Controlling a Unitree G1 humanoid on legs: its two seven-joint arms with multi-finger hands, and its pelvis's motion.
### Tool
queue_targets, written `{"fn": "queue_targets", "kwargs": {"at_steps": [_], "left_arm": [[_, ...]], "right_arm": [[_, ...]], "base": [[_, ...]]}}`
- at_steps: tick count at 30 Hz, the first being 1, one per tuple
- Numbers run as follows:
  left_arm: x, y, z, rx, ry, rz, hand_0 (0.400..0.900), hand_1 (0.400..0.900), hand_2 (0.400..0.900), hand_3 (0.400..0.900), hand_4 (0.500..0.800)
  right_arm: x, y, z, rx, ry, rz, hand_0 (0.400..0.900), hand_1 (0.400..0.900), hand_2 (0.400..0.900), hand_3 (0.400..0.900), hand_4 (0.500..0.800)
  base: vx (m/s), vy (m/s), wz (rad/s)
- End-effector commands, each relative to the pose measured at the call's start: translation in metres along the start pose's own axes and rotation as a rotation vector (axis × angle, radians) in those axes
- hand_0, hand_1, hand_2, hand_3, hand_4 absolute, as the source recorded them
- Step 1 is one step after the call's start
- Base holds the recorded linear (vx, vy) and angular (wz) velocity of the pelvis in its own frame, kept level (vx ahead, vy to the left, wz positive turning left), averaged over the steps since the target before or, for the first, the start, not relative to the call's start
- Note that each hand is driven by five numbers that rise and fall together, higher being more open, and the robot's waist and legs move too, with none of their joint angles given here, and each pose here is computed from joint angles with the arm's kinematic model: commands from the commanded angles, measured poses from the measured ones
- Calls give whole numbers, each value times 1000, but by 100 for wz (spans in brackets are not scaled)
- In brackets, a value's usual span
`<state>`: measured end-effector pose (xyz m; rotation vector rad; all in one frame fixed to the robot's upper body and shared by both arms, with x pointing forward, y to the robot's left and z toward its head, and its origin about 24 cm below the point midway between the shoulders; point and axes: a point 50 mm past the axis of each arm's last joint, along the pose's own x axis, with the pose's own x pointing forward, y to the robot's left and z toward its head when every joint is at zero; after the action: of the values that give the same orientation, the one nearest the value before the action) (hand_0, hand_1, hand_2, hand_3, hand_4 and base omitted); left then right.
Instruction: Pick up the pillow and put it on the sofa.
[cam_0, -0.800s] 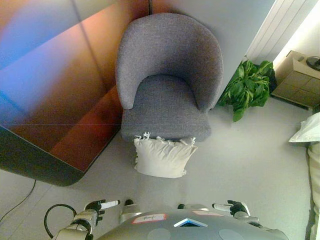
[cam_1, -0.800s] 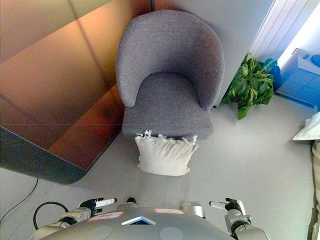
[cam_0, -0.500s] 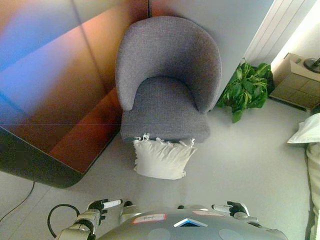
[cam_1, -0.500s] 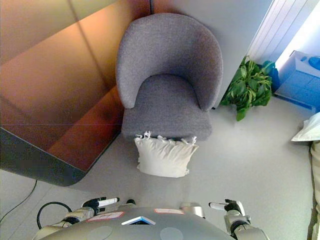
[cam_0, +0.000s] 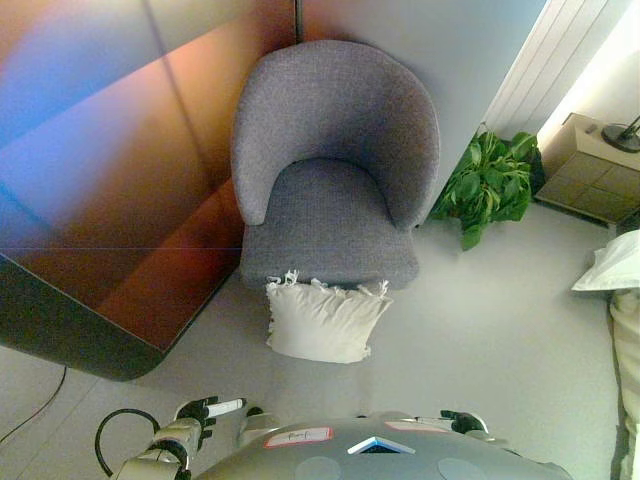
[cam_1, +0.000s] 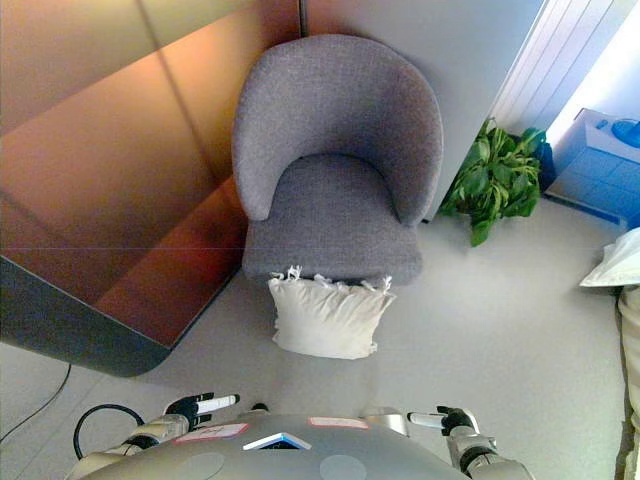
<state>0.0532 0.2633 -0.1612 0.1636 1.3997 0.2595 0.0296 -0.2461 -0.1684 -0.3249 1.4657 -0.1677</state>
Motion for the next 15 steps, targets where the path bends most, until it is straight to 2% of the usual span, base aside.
{"fn": "queue_targets", "kwargs": {"at_steps": [1,8,15], "left_arm": [[1,0,22,41,-47,14,900,900,900,900,800],[1,4,21,68,-46,27,900,900,900,900,800],[0,-1,44,69,-128,11,900,900,900,900,800]], "right_arm": [[1,-15,27,29,-50,-50,900,900,900,900,800],[1,-14,28,37,-38,-66,900,900,900,900,800],[1,-13,32,40,-44,-64,900,900,900,900,800]], "base": [[0,0,0],[0,-48,-2],[2,-170,0]]}}
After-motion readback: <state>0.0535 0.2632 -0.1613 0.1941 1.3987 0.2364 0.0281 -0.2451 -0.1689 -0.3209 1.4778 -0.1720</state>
